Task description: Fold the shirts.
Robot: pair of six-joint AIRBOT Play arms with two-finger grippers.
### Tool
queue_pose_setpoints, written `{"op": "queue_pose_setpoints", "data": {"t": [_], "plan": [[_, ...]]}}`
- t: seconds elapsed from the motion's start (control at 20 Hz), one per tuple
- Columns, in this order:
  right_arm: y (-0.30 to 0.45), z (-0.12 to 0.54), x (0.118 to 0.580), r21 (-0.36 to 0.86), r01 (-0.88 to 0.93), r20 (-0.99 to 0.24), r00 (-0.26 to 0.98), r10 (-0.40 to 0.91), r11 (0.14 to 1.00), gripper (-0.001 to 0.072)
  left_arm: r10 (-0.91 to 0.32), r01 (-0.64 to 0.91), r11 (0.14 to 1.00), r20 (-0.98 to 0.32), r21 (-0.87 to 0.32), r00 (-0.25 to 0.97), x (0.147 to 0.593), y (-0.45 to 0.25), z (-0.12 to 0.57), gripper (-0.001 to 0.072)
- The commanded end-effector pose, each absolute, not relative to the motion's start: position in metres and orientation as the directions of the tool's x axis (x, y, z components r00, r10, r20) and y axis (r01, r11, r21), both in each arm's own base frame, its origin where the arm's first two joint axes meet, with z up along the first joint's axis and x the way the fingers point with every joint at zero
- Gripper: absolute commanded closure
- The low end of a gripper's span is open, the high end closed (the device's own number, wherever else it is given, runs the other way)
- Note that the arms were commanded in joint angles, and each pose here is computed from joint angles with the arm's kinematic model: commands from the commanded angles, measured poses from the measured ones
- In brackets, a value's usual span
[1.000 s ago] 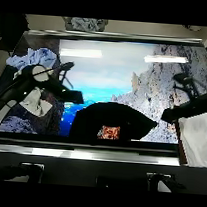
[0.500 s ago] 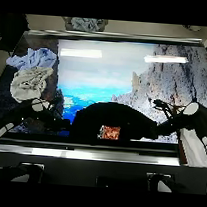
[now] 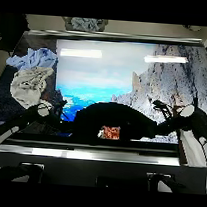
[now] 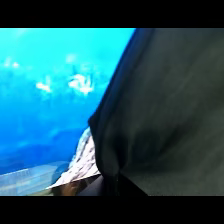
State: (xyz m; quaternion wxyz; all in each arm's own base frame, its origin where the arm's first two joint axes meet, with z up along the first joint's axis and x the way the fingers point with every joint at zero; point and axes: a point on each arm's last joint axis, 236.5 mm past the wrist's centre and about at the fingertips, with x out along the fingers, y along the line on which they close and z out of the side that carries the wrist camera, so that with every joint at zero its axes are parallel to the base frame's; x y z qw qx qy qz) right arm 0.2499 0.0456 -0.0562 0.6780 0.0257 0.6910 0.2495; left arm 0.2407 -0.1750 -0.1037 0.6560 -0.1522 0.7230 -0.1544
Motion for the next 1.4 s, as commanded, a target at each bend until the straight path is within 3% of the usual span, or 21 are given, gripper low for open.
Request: {"op": "queue_pose_setpoints", "data": {"t": [0.0, 0.3, 0.5, 0.7, 0.8, 0.85, 0.9, 1.0, 1.1, 1.25, 1.35], "plan": [[0.044, -0.074, 0.26, 0.375, -0.244, -0.926, -0.062, 0.371, 0.894, 0.0, -0.429, 0.007, 0.903, -0.9, -0.43, -0.076, 0.244, -0.179, -0.102, 0.0681], [0.059, -0.092, 0.264, 0.452, -0.107, -0.891, -0.096, 0.444, 0.885, 0.0003, -0.434, 0.014, 0.9, -0.899, -0.435, -0.061, 0.246, -0.179, -0.097, 0.0681], [0.051, -0.094, 0.258, 0.425, -0.169, -0.904, -0.121, 0.409, 0.889, 0.0003, -0.436, 0.037, 0.898, -0.898, -0.438, -0.052, 0.247, -0.179, -0.095, 0.0681], [0.058, -0.098, 0.276, 0.442, -0.068, -0.897, -0.05, 0.439, 0.894, 0.0026, -0.436, 0.037, 0.898, -0.898, -0.438, -0.052, 0.247, -0.179, -0.095, 0.068], [0.07, -0.101, 0.286, 0.49, -0.045, -0.872, -0.02, 0.49, 0.871, 0.0161, -0.436, 0.041, 0.898, -0.899, -0.438, -0.051, 0.247, -0.179, -0.095, 0.0681], [0.068, -0.103, 0.29, 0.484, -0.066, -0.874, -0.003, 0.485, 0.872, 0.0306, -0.435, 0.068, 0.897, -0.899, -0.437, -0.044, 0.25, -0.179, -0.093, 0.0681], [0.065, -0.103, 0.295, 0.47, -0.106, -0.88, 0.018, 0.474, 0.876, 0.0685, -0.439, 0.092, 0.894, -0.898, -0.439, -0.024, 0.258, -0.178, -0.087, 0.0681], [0.054, -0.091, 0.307, 0.437, -0.155, -0.892, 0.057, 0.449, 0.886, 0.0673, -0.441, 0.109, 0.895, -0.895, -0.433, 0.064, 0.291, -0.17, -0.061, 0.0682], [0.031, -0.054, 0.336, 0.326, -0.252, -0.909, 0.18, 0.375, 0.911, 0.0673, -0.413, 0.156, 0.91, -0.876, -0.385, 0.248, 0.343, -0.149, -0.006, 0.0682], [-0.02, 0.07, 0.397, 0.013, -0.307, -0.838, 0.517, 0.178, 0.952, 0.0674, -0.344, 0.216, 0.939, -0.723, -0.267, 0.599, 0.409, -0.107, 0.141, 0.0682], [-0.044, 0.197, 0.414, -0.237, -0.253, -0.648, 0.76, 0.042, 0.938, 0.0673, -0.319, 0.239, 0.946, -0.511, -0.217, 0.799, 0.416, -0.088, 0.27, 0.0682]]}}
